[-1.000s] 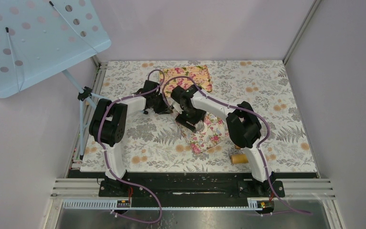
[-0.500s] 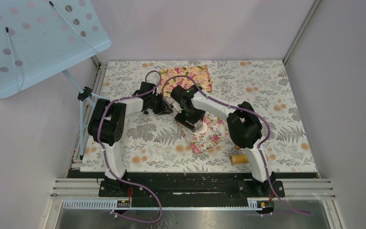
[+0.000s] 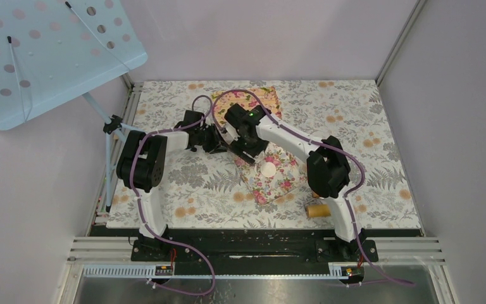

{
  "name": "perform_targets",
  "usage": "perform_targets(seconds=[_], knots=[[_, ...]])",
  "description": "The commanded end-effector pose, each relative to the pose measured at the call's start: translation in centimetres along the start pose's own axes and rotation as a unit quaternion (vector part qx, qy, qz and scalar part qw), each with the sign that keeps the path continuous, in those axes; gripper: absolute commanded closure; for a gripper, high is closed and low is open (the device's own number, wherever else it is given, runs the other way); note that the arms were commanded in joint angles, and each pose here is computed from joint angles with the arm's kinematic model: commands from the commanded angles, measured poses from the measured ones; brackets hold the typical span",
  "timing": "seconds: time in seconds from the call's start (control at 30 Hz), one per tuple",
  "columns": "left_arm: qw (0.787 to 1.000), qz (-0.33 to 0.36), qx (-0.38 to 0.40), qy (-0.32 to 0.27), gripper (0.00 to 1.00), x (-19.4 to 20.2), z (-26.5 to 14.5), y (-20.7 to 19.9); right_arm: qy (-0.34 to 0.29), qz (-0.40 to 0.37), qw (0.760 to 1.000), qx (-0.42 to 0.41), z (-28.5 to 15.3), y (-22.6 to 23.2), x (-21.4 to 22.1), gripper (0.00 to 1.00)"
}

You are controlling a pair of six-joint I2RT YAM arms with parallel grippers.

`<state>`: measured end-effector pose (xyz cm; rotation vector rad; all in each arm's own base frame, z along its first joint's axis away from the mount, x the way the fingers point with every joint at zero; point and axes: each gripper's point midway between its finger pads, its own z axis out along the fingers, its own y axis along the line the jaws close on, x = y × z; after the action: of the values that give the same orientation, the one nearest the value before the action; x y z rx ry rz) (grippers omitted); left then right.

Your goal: Roll out the dumpling wrappers from the dough

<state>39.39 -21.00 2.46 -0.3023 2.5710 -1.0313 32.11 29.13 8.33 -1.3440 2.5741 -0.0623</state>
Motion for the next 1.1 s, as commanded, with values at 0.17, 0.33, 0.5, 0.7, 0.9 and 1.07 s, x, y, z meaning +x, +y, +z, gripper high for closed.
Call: perform_targets(seconds=[0.17, 0.33, 0.5, 0.7, 0.9, 1.07], knots=[[0.999, -0.024, 0.029, 0.014, 0.74, 0.5, 0.3, 0.6, 0.04, 0.0, 0.999, -0.014, -1.0, 1.2, 4.2, 0.98], [0.999, -0.028, 0.031, 0.016, 0.73, 0.5, 0.4, 0.7, 0.049, 0.002, 0.999, -0.013, -0.7, 1.0, 4.6, 0.98], [0.999, -0.032, 0.032, 0.018, 0.73, 0.6, 0.6, 0.8, 0.061, 0.01, 0.998, -0.021, 0.2, 0.7, 4.4, 0.98], [0.999, -0.032, 0.032, 0.017, 0.73, 0.6, 0.5, 0.8, 0.07, 0.011, 0.997, -0.03, 0.7, 0.8, 4.0, 0.98], [0.999, -0.032, 0.033, 0.016, 0.73, 0.5, 0.4, 0.7, 0.087, 0.007, 0.996, -0.027, 1.1, 0.7, 4.2, 0.98], [0.998, -0.039, 0.037, 0.016, 0.72, 0.5, 0.5, 0.9, 0.084, 0.008, 0.996, -0.03, 0.8, 0.9, 4.7, 0.98]])
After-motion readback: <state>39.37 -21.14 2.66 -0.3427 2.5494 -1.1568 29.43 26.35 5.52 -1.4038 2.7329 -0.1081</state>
